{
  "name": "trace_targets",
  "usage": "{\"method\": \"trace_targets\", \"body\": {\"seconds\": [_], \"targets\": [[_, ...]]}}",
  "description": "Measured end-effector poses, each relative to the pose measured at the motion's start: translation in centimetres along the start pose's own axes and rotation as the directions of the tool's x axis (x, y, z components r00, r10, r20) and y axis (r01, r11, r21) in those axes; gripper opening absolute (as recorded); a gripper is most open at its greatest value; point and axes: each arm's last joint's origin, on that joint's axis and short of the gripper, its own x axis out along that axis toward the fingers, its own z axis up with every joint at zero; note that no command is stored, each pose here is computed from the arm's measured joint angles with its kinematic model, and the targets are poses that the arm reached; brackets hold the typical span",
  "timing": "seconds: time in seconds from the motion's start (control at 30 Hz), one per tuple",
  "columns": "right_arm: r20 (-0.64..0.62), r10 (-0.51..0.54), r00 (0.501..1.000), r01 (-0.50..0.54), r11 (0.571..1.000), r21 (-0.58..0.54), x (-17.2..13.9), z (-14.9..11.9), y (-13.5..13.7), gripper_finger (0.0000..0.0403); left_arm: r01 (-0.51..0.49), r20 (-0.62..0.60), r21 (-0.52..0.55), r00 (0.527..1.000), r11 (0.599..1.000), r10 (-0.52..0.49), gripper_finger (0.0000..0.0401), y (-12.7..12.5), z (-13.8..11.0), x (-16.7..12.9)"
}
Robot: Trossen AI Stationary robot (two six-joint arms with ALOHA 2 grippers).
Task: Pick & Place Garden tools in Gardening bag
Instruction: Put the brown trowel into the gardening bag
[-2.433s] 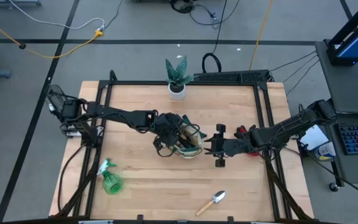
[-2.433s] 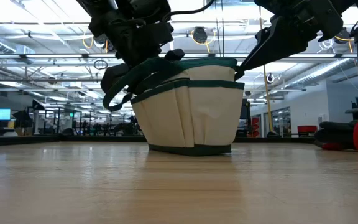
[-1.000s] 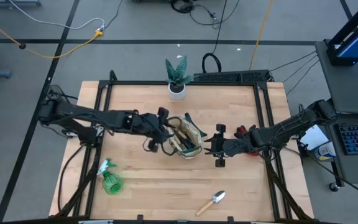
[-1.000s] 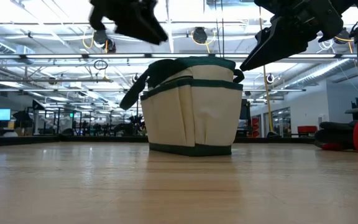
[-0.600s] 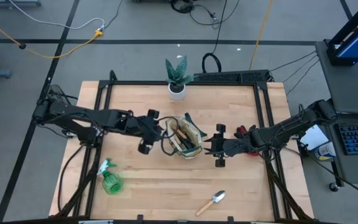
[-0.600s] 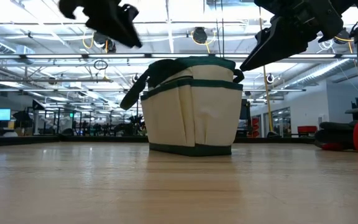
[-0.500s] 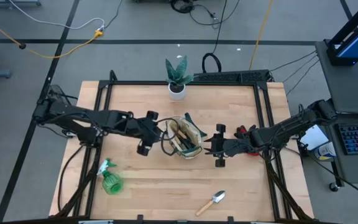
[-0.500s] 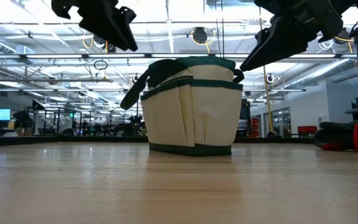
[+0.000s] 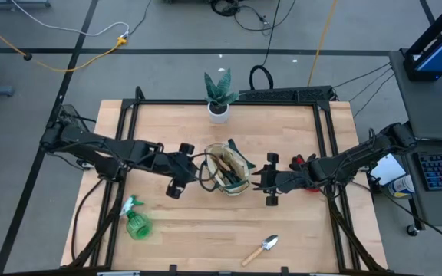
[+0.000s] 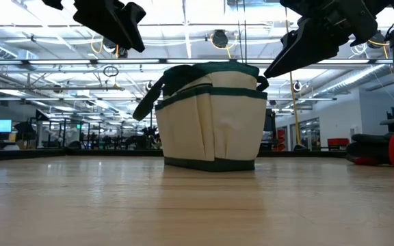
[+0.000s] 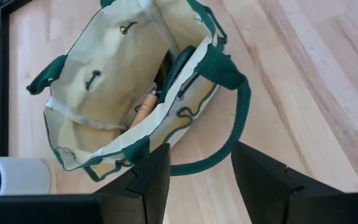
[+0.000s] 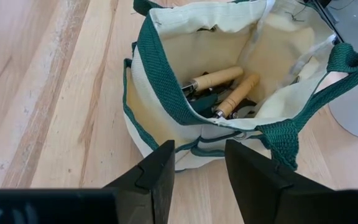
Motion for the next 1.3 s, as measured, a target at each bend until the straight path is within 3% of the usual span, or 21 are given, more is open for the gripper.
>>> {"method": "trace_targets", "body": {"seconds": [0.57,0.9,1.3], "targets": [[0.000,0.000,1.000,0.000,1.000,-0.001,0.0,0.0,0.0,0.0134,0.019,-0.070,-0.077,0.997,0.997,-0.025,0.0177,-0.8,-1.5,0.9],[0.000,-0.001,1.000,0.001,0.955,-0.295,0.0,0.0,0.0,0.0134,0.046,-0.070,-0.106,0.996,0.993,-0.054,0.0177,-2.7,-2.9,2.4],[0.035,0.000,0.999,0.010,0.962,-0.273,0.0,0.4,0.0,0.0134,0.069,-0.038,-0.097,0.997,0.993,-0.073,0.0177,-4.1,-3.0,2.7]]}}
